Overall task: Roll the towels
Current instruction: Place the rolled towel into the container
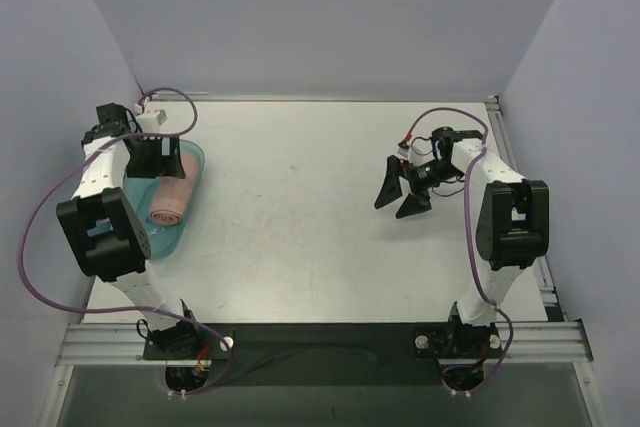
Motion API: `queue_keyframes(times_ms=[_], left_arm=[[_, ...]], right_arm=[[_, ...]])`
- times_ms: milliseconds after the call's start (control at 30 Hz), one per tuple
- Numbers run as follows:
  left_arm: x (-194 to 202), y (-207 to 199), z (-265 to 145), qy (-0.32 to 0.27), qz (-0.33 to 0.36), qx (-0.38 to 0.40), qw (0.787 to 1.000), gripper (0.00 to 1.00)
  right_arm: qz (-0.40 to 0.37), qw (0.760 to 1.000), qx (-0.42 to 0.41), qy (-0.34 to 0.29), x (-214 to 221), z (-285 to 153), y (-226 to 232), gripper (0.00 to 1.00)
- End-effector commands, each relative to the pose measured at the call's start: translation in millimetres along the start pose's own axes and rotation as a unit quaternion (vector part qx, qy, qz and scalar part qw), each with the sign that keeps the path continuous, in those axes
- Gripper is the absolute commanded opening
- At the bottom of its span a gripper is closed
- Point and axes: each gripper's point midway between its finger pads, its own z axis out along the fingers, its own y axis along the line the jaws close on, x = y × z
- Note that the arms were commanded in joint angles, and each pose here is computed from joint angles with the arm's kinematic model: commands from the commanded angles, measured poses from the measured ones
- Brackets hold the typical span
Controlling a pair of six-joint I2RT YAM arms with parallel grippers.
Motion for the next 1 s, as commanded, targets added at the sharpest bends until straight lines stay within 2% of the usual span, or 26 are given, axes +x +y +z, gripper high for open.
queue_keyframes(times_ms=[0, 167, 300, 367, 533, 667, 733, 867, 967], left_arm=[[-42.9, -5.5, -54.4, -0.080, 0.044, -0.019, 0.996, 0.97], [-70.6, -20.6, -95.3, -0.129, 0.087, -0.037, 0.987, 0.97], [-90.1, -61.4, -120.8, -0.152, 0.147, -0.056, 0.976, 0.97], [-91.2, -95.0, -122.9, -0.158, 0.174, -0.035, 0.971, 0.97], [-69.7, -185.5, -116.8, -0.150, 0.235, 0.028, 0.960, 0.97], [-45.4, -225.9, -100.9, -0.137, 0.256, 0.055, 0.955, 0.97], [-39.5, -235.3, -99.0, -0.147, 0.259, 0.059, 0.953, 0.97], [1.6, -238.2, -77.3, -0.103, 0.257, 0.081, 0.957, 0.97], [14.1, -237.3, -76.1, -0.099, 0.255, 0.088, 0.958, 0.97]], right_arm=[[-0.013, 1.000, -0.007, -0.003, 3.4, -11.8, 17.0, 1.00], [-0.023, 1.000, -0.001, -0.019, -2.5, -20.9, 18.5, 1.00], [-0.036, 0.998, 0.013, -0.044, -11.4, -38.0, 20.3, 1.00], [-0.049, 0.996, 0.028, -0.065, -18.0, -51.7, 19.8, 1.00], [-0.061, 0.990, 0.063, -0.112, -23.9, -83.9, 13.9, 1.00], [-0.064, 0.982, 0.099, -0.145, -16.6, -107.3, 3.8, 1.00], [-0.062, 0.980, 0.113, -0.153, -10.1, -114.2, -4.4, 1.00], [-0.064, 0.976, 0.130, -0.162, 13.8, -118.5, -13.0, 1.00], [-0.061, 0.975, 0.140, -0.160, 30.0, -116.4, -18.9, 1.00]])
